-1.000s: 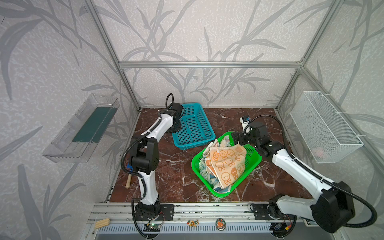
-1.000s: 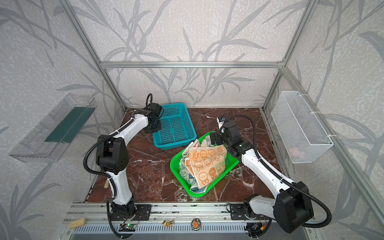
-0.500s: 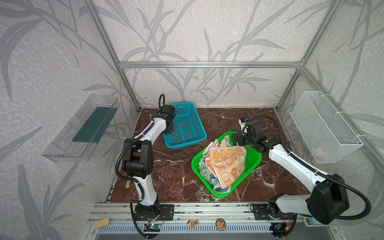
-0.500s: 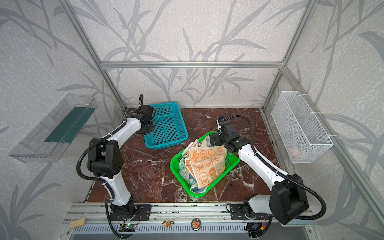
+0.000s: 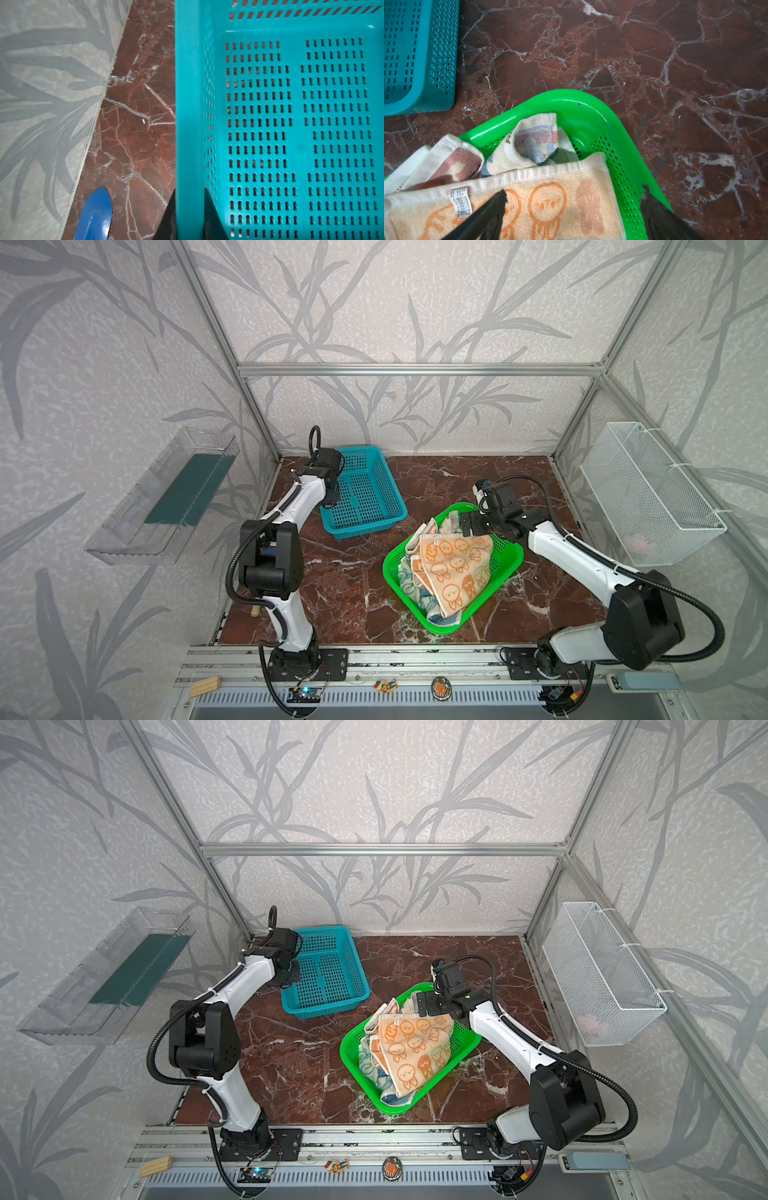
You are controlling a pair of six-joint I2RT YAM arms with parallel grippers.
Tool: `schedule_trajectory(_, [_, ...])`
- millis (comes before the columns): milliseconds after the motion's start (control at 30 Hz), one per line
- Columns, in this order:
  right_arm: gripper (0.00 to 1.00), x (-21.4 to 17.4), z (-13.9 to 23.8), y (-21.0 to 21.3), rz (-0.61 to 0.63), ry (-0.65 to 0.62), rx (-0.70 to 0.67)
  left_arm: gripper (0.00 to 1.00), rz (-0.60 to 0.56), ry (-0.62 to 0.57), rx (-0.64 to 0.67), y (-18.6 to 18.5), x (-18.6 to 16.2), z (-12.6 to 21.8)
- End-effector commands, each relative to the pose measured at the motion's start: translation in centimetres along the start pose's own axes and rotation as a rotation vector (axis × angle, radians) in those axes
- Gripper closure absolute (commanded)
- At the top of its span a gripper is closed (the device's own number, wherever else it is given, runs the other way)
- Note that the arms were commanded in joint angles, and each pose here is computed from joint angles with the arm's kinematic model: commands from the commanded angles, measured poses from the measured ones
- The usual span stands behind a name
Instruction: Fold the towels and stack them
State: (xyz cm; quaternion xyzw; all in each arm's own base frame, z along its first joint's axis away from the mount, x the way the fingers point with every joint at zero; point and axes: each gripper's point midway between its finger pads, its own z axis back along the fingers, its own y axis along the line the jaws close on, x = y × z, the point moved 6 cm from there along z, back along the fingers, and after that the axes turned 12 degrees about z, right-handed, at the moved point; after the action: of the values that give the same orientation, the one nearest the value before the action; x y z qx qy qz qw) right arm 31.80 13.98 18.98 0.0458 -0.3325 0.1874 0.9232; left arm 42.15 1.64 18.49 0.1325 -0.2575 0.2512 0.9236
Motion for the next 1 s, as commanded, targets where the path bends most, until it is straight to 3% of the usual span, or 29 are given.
schedule_trajectory(0, [0.01,0.3,0.0,0.3,-0.015,0.002,0.021,1.0,0.05,0.087,0.16,3.1,-1.3,-1.7])
schedule_trajectory(233, [0.01,0.6,-0.3,0.8,-0.016,0.007,0.053,1.0,0.328,0.081,0.111,3.8,-2.8,-1.5])
schedule_trajectory(400, [0.01,0.7,-0.2,0.8,-0.009,0.003,0.058,1.0,0.651,0.066,0.014,4.0,-3.8,-1.6])
schedule_trajectory(667, [0.01,2.3,0.8,1.0,0.005,-0.02,0.076,1.0,1.056,-0.025,-0.052,4.5,-4.2,-1.5])
schedule_trajectory(800, [0.01,2.7,1.3,1.1,0.009,-0.036,0.081,1.0,1.178,-0.098,-0.061,4.9,-3.8,-1.6])
schedule_trajectory(967, [0.01,2.1,1.3,1.0,0.01,-0.024,0.075,1.0,1.239,-0.162,-0.047,5.2,-2.8,-1.6])
